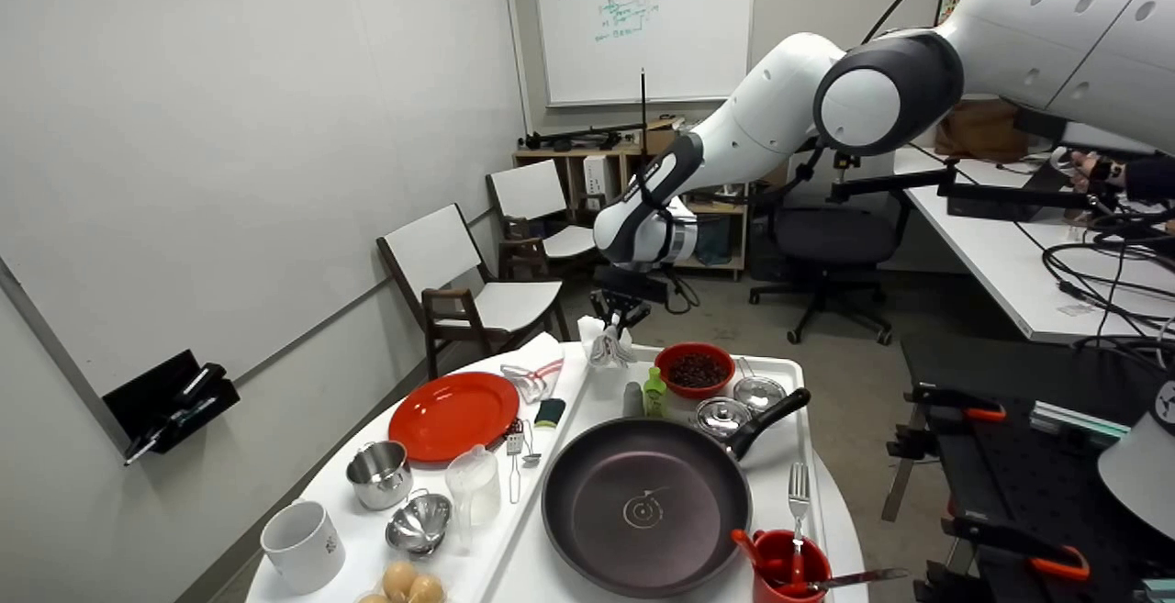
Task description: Wipe the pan with the towel
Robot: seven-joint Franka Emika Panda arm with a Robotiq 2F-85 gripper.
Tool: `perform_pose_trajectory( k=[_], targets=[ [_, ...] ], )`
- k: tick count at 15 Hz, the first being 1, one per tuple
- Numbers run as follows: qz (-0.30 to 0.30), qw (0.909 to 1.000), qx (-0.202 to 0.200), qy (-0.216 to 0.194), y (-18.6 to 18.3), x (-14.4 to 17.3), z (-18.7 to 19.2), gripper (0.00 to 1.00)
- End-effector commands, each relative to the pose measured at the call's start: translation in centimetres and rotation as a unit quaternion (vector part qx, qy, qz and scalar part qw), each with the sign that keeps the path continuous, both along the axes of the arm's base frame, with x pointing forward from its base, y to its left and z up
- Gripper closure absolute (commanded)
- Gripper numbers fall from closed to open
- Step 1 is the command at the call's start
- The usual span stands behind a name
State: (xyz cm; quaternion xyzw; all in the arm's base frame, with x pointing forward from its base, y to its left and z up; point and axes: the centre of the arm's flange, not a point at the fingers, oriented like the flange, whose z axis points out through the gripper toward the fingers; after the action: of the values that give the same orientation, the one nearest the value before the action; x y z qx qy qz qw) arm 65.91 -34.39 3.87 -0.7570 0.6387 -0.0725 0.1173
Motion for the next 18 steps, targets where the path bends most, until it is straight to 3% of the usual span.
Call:
perform_pose_trajectory(
  k=[1, 7, 18],
  targets=[
    [-0.027, 0.999, 0.016, 0.033, -0.3, 2.0, -2.9, 0.96],
    [-0.047, 0.9961, 0.025, 0.07, -0.1, 1.5, -5.2, 0.96],
    [-0.039, 0.9884, -0.024, 0.145, 0.5, 1.1, -9.3, 0.96]
  ],
)
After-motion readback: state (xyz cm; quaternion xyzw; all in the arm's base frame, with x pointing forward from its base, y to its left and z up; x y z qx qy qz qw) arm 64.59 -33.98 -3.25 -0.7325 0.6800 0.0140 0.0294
